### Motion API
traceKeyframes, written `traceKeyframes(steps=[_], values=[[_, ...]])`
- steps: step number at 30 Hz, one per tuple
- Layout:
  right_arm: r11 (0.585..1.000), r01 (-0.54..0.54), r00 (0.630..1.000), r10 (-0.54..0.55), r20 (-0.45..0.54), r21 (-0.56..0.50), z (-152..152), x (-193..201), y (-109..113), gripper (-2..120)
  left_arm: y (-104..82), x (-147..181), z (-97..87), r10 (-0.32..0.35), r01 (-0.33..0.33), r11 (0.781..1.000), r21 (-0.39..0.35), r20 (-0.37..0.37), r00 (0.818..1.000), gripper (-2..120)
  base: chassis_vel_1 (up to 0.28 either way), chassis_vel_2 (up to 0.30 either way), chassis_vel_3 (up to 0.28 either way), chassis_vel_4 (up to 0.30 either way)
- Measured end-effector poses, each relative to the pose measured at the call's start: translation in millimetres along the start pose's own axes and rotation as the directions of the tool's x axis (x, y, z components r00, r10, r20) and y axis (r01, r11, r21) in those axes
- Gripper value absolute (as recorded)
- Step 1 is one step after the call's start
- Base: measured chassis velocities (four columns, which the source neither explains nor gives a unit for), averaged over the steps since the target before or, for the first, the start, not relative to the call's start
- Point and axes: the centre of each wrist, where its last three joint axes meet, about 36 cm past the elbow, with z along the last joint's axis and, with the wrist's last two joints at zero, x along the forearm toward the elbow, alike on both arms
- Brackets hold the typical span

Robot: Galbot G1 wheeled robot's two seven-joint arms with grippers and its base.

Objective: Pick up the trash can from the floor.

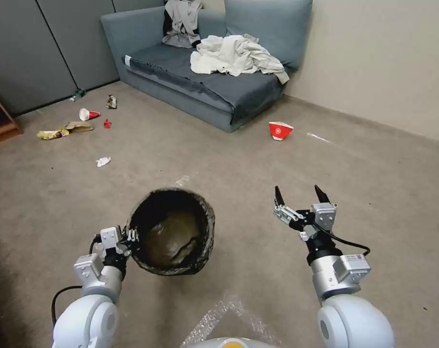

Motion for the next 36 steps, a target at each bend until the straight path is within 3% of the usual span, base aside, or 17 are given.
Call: traceKeyframes(steps=[3, 11, 36], values=[[1.0, -0.014, 1.0, 0.014, 0.01, -0.007, -3.7, 0.6, -1.4, 100, -7.5, 13.8, -17.3, 0.052, -0.053, 0.999, 0.002, 0.089, 0.995, 4, 0.0, 0.0, 0.0, 0.0], [0.999, -0.028, 0.999, 0.029, 0.021, -0.018, -8.6, 0.4, -2.1, 100, -15.6, 23.4, -34.0, 0.068, -0.069, 0.998, 0.005, 0.14, 0.988, 4, 0.0, 0.0, 0.0, 0.0], [0.999, -0.033, 0.999, 0.033, 0.029, -0.018, -11.9, 0.9, -2.6, 100, -16.2, 24.1, -33.9, 0.064, -0.065, 0.998, 0.004, 0.123, 0.99, 4, 0.0, 0.0, 0.0, 0.0]])
